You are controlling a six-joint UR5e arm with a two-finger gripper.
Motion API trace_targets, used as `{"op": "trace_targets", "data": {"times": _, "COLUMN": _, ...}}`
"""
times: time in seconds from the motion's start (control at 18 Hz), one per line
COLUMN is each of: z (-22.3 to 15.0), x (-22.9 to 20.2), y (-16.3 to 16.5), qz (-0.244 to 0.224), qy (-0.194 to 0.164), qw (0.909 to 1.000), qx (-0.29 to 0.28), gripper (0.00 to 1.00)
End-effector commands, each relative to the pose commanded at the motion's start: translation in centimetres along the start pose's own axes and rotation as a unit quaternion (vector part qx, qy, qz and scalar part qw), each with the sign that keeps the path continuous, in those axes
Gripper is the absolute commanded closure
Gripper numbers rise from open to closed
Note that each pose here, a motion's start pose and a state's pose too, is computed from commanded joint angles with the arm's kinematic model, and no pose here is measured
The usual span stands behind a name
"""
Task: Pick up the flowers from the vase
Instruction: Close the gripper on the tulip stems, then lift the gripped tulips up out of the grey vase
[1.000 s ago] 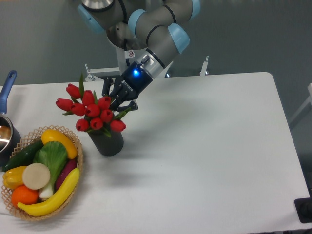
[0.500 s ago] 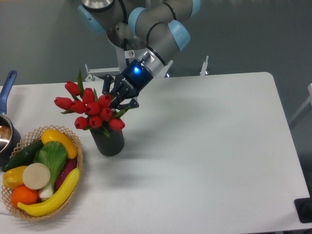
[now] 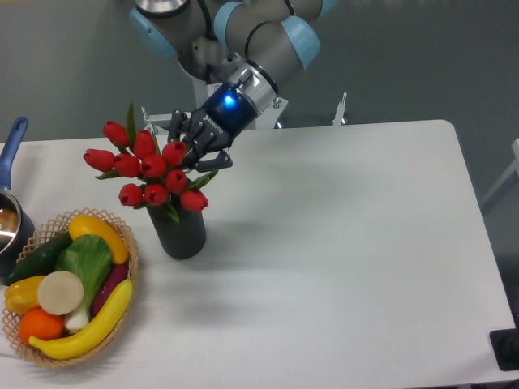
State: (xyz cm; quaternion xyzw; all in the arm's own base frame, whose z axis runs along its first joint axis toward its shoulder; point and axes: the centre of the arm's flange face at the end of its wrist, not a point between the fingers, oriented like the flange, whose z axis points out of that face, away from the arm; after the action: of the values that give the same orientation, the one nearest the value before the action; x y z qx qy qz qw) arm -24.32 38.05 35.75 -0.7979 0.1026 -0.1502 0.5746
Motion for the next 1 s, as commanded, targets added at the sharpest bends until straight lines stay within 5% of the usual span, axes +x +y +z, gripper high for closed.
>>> {"op": "trace_targets", "data": {"times": 1.0, "z": -5.5, "x": -1.8, "y": -6.7, "qz": -0.031, "qy": -0.041, "qw": 0.9970, "qx": 0.057, "gripper": 0.89}}
